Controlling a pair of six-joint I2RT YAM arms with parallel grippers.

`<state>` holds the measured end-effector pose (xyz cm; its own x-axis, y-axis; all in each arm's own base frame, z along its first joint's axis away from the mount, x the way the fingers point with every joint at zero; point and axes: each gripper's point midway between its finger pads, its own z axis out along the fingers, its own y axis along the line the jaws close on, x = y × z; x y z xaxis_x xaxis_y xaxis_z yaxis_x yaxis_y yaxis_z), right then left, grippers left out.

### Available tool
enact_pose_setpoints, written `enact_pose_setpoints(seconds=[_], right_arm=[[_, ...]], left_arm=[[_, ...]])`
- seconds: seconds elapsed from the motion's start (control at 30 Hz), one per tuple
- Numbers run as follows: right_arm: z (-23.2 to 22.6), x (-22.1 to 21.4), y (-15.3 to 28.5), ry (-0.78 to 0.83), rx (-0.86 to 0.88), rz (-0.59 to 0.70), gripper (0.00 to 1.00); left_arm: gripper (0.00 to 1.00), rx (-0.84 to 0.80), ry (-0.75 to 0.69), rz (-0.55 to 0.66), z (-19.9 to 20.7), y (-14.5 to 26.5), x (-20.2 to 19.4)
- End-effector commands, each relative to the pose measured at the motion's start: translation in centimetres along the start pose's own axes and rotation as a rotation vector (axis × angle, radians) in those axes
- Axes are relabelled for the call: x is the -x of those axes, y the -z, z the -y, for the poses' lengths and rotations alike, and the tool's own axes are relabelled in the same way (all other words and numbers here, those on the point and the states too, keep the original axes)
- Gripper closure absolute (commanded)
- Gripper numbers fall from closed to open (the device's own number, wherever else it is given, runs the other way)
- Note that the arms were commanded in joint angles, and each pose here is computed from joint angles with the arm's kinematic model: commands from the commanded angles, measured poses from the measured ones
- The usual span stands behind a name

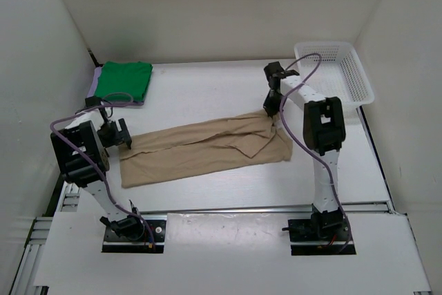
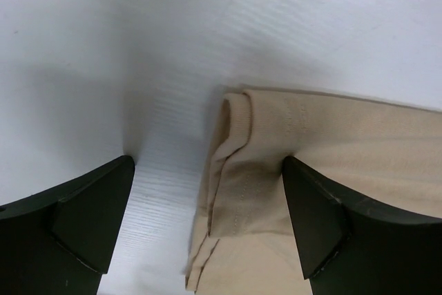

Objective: Fold and stack the t-shirts
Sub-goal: Rotate the tshirt 90 degrees

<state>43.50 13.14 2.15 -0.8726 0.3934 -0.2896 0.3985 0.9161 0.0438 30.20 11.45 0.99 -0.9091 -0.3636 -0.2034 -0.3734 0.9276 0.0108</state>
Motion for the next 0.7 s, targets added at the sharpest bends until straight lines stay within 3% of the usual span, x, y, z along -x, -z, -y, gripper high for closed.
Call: enact_pose_setpoints(seconds=[0.0,0.2,0.3,0.37,0.43,0.47,0.5,0.57,0.6,0.67], right_arm=[[-3.2,3.5,-0.6,-0.01,0.042,0.072,0.96],[-8.1,6.6,-2.2,-0.107,0.178,0.113,0.91],[-12.7,9.7,-2.5,-0.151,0.356,0.186,0.84],[-15.7,12.3,-1.7,-0.161,0.473,0.246,0.73],[-18.0,14.9,0.1,-0.187,0.559,0.31,0.63],[-18.5,15.6,1.1,-0.186,0.595,0.336,0.51],[-18.6,16.9,4.9,-0.184,0.63,0.392,0.47],[-16.9,16.0,5.7,-0.155,0.591,0.408,0.41],[-16.0,17.1,10.4,-0.131,0.603,0.491,0.38],[-13.4,15.8,12.8,-0.118,0.546,0.489,0.36]], left_arm=[[0.02,0.162,-0.001,-0.099,-3.8,-2.0,-4.0],[0.02,0.151,-0.001,-0.105,-3.6,-0.2,-5.3],[0.02,0.151,-0.001,-0.102,-3.6,0.9,-5.7],[0.02,0.143,0.009,-0.092,-3.7,1.5,-5.7],[0.01,0.119,0.022,-0.074,-3.5,2.5,-5.7],[0.01,0.119,0.023,-0.067,-3.5,3.1,-5.5],[0.01,0.103,0.024,-0.054,-3.3,3.5,-5.2],[0.01,0.078,0.052,-0.01,-3.5,5.2,-4.2],[0.01,0.039,0.053,0.009,-2.8,5.8,-3.7],[0.01,0.007,0.073,0.076,-2.8,7.5,-2.2]])
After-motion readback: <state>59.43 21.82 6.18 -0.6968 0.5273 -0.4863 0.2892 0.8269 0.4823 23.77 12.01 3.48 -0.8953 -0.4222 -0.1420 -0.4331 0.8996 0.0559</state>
